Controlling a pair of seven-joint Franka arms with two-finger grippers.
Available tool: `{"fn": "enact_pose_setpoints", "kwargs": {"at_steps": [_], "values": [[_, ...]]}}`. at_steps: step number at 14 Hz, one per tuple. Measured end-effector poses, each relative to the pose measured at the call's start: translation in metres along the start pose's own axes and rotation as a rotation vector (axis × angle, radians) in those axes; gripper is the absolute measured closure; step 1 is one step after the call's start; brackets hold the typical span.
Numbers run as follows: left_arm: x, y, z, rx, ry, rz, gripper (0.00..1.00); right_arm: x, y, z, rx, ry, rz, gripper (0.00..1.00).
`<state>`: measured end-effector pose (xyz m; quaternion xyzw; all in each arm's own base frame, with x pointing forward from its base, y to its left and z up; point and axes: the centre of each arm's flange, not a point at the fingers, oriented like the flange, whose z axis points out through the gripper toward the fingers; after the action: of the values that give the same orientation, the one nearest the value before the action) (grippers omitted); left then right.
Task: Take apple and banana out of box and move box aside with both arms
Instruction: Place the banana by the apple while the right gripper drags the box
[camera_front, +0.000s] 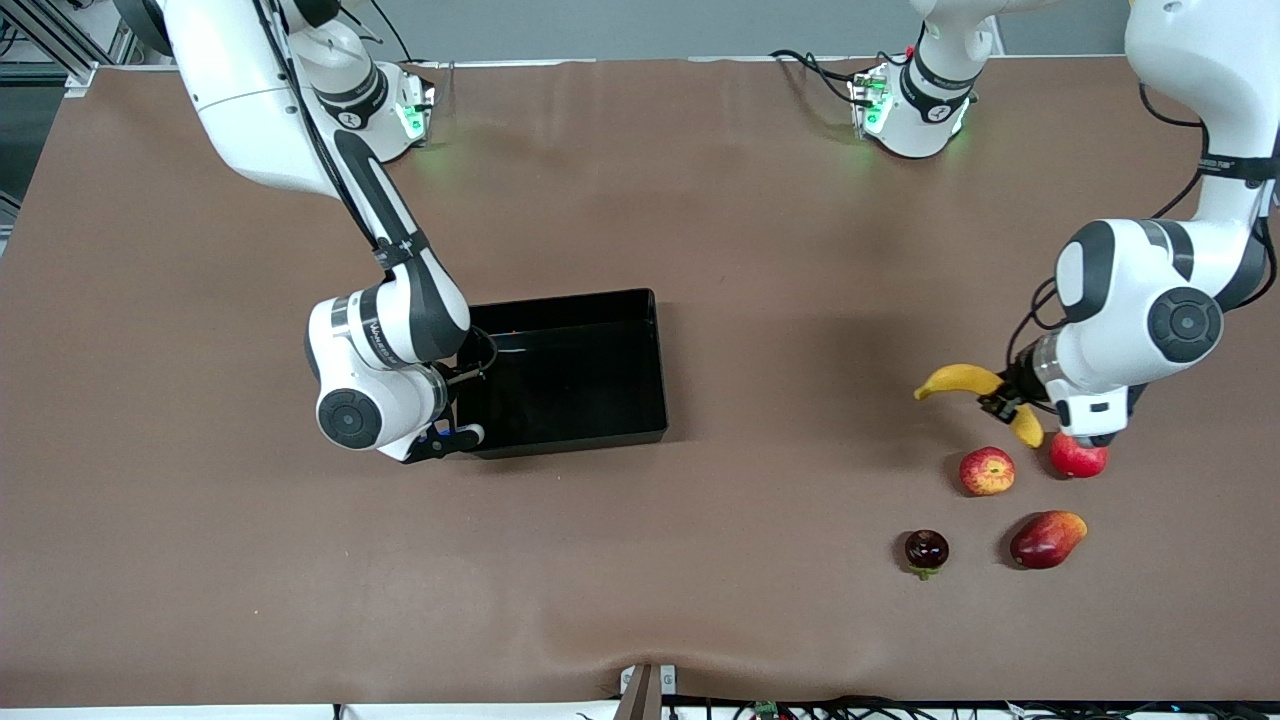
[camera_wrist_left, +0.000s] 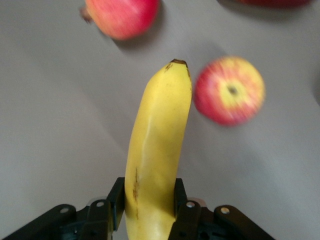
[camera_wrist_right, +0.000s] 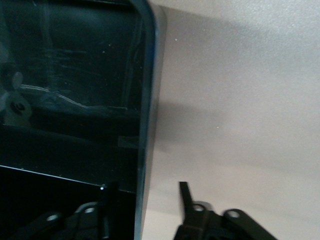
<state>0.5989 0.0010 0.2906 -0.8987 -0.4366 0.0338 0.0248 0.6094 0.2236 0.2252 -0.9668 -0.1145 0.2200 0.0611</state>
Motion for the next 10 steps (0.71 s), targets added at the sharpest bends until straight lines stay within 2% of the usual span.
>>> {"fn": "enact_pose_setpoints", "kwargs": {"at_steps": [4, 7, 10], "values": [[0.010, -0.010, 0.045, -0.043, 0.017, -0.015, 0.58, -0.005, 0.009, -0.003, 0.031, -0.036, 0.029, 0.93], [0.016, -0.012, 0.070, -0.052, 0.022, -0.014, 0.58, -0.012, 0.047, -0.015, 0.057, -0.070, 0.090, 0.95], [0.018, -0.013, 0.086, -0.046, 0.035, 0.006, 0.57, -0.022, 0.115, -0.039, 0.105, -0.041, 0.181, 0.95]]}}
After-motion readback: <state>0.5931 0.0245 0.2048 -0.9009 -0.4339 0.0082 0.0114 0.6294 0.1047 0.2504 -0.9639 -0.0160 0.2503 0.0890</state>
